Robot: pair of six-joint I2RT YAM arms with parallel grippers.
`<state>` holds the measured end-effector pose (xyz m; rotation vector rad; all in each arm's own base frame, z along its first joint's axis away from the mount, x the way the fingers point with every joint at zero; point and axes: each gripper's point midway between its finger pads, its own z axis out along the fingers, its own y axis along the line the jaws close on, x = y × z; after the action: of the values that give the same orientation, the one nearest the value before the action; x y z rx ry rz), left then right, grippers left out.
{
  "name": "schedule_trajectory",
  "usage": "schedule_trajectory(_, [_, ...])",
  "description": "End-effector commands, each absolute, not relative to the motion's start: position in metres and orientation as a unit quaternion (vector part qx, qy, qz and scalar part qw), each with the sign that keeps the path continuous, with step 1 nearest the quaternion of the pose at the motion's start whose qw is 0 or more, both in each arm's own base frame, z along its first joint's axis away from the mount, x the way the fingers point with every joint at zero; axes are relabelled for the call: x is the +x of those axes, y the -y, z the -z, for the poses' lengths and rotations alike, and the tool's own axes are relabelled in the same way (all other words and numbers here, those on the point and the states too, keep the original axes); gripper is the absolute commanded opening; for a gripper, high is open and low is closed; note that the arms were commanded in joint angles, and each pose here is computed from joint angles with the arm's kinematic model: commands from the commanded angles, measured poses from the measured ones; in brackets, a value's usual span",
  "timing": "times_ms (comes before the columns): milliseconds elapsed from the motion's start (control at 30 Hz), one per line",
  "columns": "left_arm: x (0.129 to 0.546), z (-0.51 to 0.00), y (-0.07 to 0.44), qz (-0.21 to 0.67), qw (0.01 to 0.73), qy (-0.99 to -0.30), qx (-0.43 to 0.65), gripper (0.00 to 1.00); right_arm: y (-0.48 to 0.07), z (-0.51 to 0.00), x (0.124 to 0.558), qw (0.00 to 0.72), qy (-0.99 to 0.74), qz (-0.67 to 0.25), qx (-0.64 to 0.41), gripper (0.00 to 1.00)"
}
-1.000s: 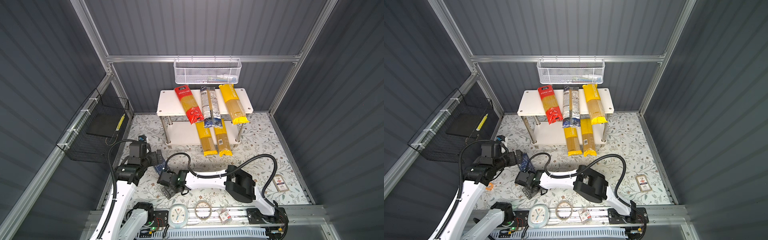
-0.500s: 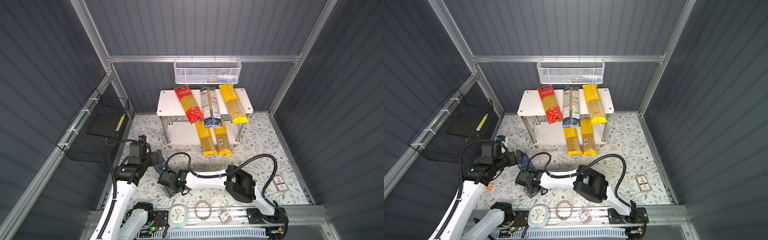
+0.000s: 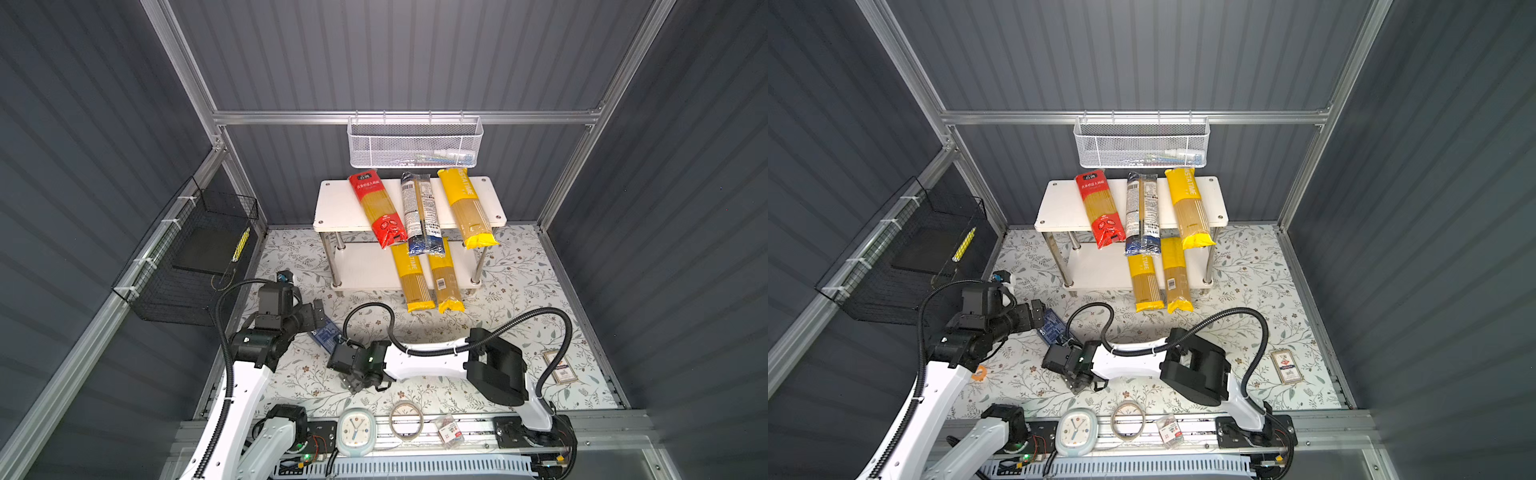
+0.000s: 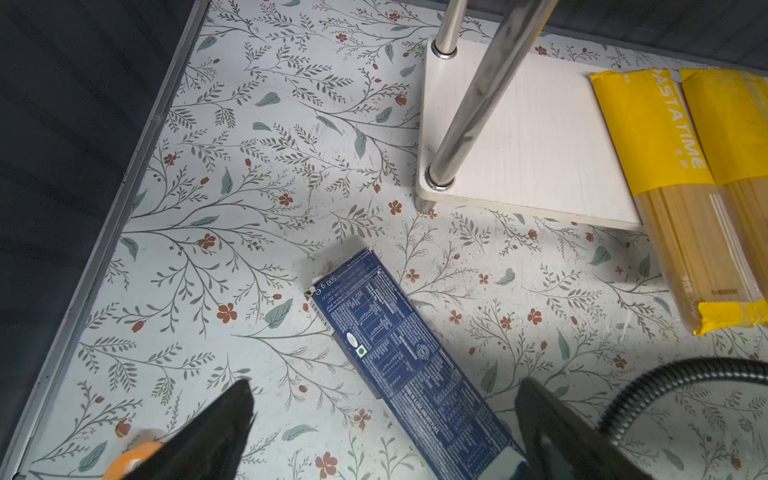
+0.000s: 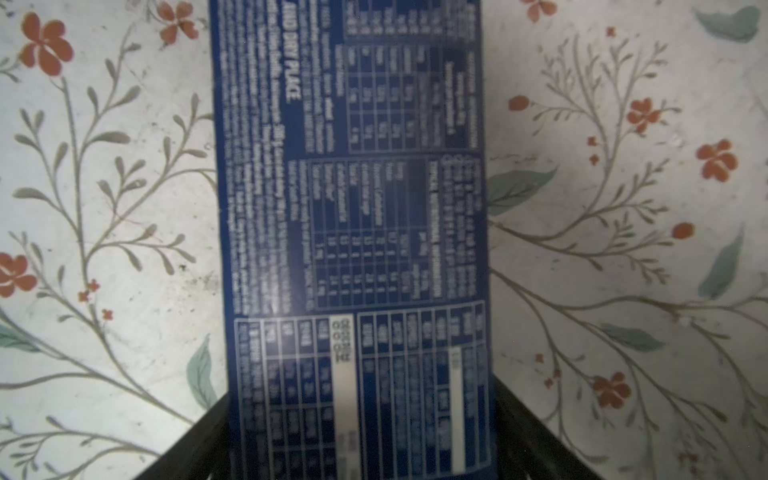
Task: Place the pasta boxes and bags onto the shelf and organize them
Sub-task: 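Lift the blue box and carry it toward the shelf with the right gripper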
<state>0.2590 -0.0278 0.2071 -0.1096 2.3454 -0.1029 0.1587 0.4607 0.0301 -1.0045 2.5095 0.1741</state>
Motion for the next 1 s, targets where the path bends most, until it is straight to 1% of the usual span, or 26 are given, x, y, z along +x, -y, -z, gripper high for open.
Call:
schedule_trajectory(0, [0.258,-0.208,0.028,0.042,0.389,-0.92,-0.033,1.0,-0.453,-0.049,0.169,0.242,-0.908,-0.057,-0.338,0.79])
schedule_trajectory(167, [0.258,-0.208,0.028,0.041,0.391,-0.919,-0.033,1.0,-0.444,-0.053,0.171,0.248,-0.911,-0.052,-0.327,0.78])
schedule_trajectory(500, [0.258,-0.209,0.029,0.042,0.391,-0.919,-0.032,1.0,-0.417,-0.072,0.184,0.277,-0.917,-0.042,-0.284,0.73])
schedule_trajectory(733, [0.258,-0.208,0.028,0.041,0.39,-0.919,-0.032,1.0,-0.403,-0.094,0.183,0.294,-0.915,-0.06,-0.268,0.71])
schedule_trajectory(967, [0.258,-0.208,0.029,0.041,0.39,-0.919,-0.032,1.0,-0.388,-0.106,0.171,0.297,-0.913,-0.091,-0.265,0.67])
